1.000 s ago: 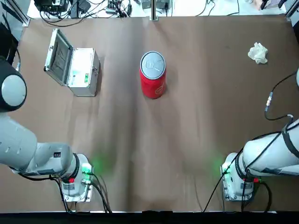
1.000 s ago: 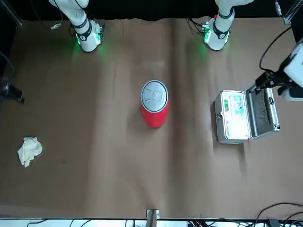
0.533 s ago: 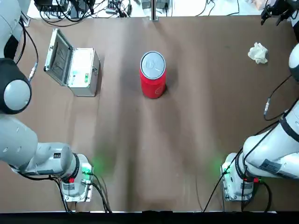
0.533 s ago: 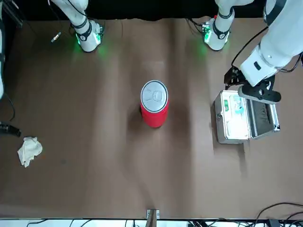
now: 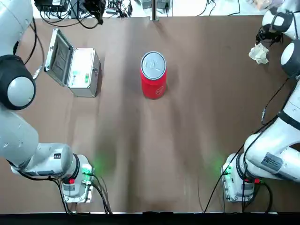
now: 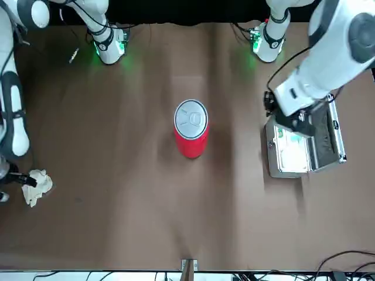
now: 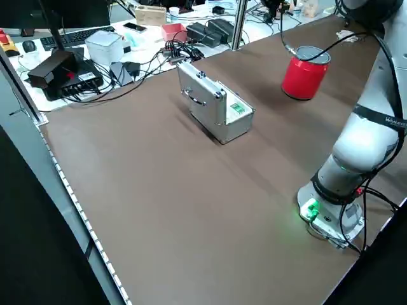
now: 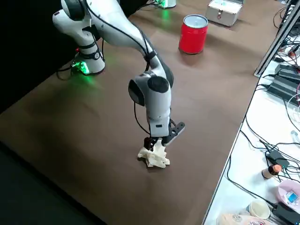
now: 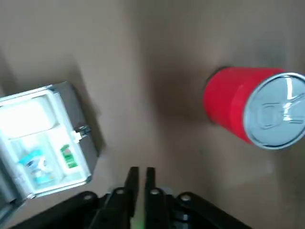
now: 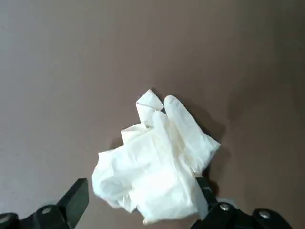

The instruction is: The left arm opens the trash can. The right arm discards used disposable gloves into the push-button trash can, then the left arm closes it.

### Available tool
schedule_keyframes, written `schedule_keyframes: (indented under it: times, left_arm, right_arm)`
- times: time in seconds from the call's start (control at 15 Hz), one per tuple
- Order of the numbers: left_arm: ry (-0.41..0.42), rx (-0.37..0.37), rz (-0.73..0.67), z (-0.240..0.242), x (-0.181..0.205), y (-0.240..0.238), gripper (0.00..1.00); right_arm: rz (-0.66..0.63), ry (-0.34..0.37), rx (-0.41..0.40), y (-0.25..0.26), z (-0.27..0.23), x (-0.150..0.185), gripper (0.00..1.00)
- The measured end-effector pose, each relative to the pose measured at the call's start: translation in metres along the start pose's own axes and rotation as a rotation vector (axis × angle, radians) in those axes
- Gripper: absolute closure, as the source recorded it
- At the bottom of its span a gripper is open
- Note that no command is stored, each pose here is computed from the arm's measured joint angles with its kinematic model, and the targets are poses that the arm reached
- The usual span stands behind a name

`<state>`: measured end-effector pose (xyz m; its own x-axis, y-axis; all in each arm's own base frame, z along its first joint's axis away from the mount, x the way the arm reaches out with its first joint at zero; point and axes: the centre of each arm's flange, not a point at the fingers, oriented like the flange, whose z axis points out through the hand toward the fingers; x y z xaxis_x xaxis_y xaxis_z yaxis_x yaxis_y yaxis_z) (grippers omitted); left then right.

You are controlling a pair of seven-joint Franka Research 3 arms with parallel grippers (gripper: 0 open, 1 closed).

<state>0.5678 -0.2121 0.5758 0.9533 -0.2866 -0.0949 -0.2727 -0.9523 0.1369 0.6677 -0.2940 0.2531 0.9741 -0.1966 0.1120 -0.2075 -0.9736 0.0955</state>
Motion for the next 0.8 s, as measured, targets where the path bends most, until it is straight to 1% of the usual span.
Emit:
schedule_keyframes:
  times: [0.13, 0.27, 0.47, 0.53, 0.6, 0.8]
  left_arm:
    - [0.004, -0.038, 0.012, 0.012, 0.007, 0.027, 0.99]
    - [0.011, -0.078, 0.013, 0.021, 0.013, 0.050, 0.99]
    - [0.032, -0.112, 0.001, 0.039, 0.022, 0.088, 0.99]
    - [0.045, -0.131, -0.014, 0.055, 0.027, 0.119, 0.99]
    - [0.051, -0.140, -0.018, 0.062, 0.028, 0.134, 0.99]
    - [0.072, -0.168, -0.034, 0.079, 0.030, 0.171, 0.99]
  right_arm:
    - [-0.003, 0.010, -0.002, -0.002, 0.022, -0.001, 0.02]
    - [-0.001, 0.015, -0.004, -0.001, 0.037, -0.003, 0.02]
    - [0.012, 0.008, -0.013, 0.014, 0.048, -0.007, 0.02]
    - [0.020, 0.004, -0.023, 0.026, 0.050, -0.010, 0.03]
    - [0.027, 0.001, -0.025, 0.032, 0.053, -0.013, 0.03]
    - [0.035, 0.041, -0.033, 0.038, 0.064, -0.013, 0.05]
